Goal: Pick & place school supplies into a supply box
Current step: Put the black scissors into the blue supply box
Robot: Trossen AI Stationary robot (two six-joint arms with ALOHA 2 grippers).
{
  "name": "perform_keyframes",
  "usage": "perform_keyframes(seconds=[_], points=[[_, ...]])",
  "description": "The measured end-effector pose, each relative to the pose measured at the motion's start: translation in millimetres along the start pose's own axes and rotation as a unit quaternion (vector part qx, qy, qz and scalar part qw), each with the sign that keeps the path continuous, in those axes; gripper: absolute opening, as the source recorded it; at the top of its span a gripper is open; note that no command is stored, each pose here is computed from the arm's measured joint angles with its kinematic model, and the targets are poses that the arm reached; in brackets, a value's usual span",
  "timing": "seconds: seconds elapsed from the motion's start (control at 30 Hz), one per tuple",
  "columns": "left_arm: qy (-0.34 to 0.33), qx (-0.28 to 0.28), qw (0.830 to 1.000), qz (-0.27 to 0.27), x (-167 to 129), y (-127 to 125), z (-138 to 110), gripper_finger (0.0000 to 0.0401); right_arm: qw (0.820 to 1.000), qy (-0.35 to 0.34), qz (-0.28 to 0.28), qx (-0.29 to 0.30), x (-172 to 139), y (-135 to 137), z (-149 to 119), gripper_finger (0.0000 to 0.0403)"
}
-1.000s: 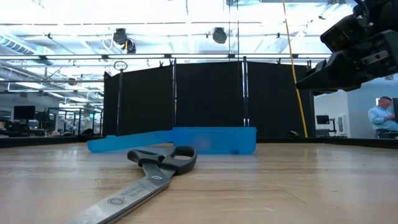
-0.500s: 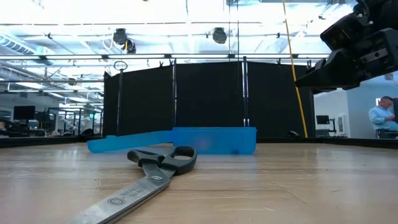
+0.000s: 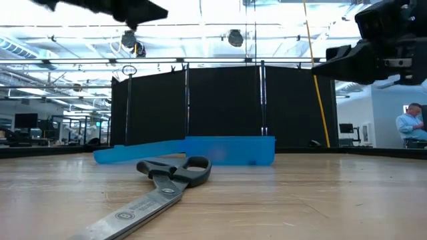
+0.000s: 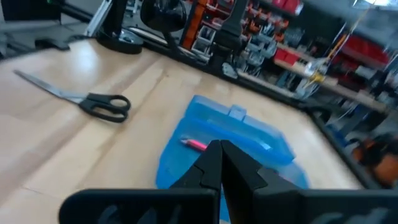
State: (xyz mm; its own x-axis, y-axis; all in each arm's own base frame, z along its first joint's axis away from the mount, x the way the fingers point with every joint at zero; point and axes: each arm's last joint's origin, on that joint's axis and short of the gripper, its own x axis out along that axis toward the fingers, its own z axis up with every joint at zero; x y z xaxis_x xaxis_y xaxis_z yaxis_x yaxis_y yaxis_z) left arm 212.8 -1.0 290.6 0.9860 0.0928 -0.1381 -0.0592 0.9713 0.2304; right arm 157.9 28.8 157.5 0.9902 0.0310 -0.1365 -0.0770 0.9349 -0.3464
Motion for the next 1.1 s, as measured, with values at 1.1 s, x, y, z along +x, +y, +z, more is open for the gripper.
perform_keyframes(seconds=[1.1], points=[[0.038, 0.037, 0.997, -0.052, -42, -12, -144, 0.0003, 0.968, -0.051, -0.197, 0.144, 16, -20, 55, 0.0]])
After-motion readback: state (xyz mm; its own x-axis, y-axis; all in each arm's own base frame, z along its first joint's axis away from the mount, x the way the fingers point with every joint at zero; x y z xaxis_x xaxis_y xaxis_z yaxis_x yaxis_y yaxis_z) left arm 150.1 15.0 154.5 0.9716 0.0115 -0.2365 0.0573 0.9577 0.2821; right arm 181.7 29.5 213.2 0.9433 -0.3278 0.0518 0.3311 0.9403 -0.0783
